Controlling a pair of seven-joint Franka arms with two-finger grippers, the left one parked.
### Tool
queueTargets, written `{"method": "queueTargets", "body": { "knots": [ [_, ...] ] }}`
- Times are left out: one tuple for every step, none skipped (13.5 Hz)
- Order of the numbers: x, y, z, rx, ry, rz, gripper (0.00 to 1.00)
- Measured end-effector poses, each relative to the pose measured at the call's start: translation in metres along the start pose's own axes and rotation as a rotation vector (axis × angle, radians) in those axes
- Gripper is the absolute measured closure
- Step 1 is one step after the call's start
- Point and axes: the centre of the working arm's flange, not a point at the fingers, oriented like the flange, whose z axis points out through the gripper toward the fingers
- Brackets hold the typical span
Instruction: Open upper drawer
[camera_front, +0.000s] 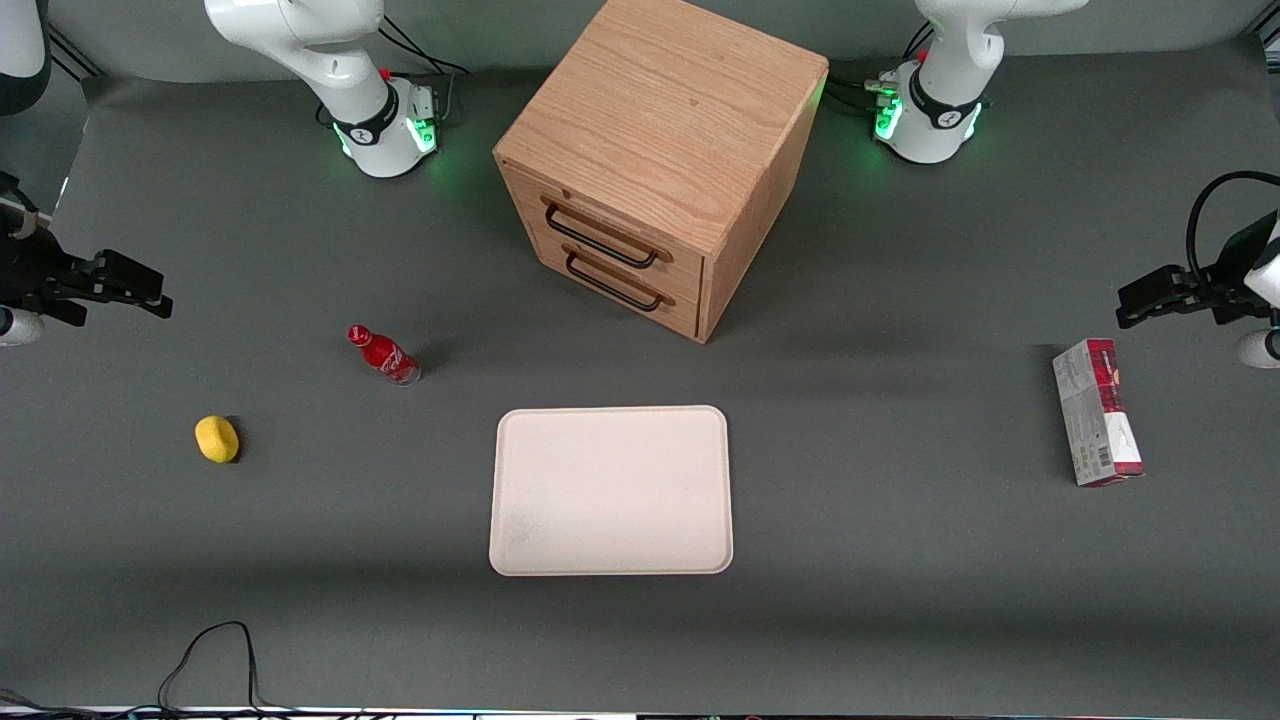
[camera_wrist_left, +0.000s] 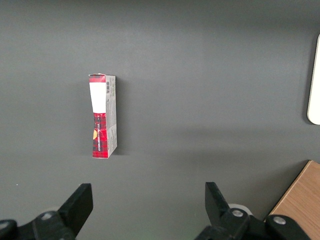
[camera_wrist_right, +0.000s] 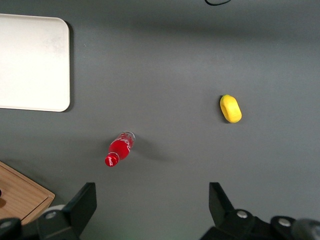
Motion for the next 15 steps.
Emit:
{"method": "queueTargets", "body": {
  "knots": [
    [0.0,0.0,0.0,0.0,0.0,0.0,0.0],
    [0.0,0.0,0.0,0.0,0.0,0.0,0.0],
    [0.0,0.0,0.0,0.0,0.001,0.001,0.0],
    [0.001,0.001,-0.001,0.0,0.002,0.001,0.0],
    [0.002,0.001,-0.002,-0.001,0.006,0.001,0.0],
    [0.003,0.001,-0.003,-0.002,0.01,0.001,0.0],
    [0.005,0.001,-0.005,-0.003,0.014,0.001,0.0],
    [0.008,0.0,-0.006,-0.004,0.017,0.0,0.0],
    [0.012,-0.001,-0.006,-0.005,0.02,-0.002,0.0],
    [0.018,-0.004,-0.005,-0.006,0.024,-0.006,0.0],
    [0.026,-0.007,-0.003,-0.008,0.027,-0.012,0.0],
    [0.036,-0.011,-0.001,-0.011,0.031,-0.021,0.0],
    [0.047,-0.019,0.003,-0.013,0.037,-0.034,0.0],
    [0.058,-0.031,0.007,-0.016,0.042,-0.053,0.0],
    [0.069,-0.045,0.012,-0.019,0.044,-0.076,0.0]
  ]
}}
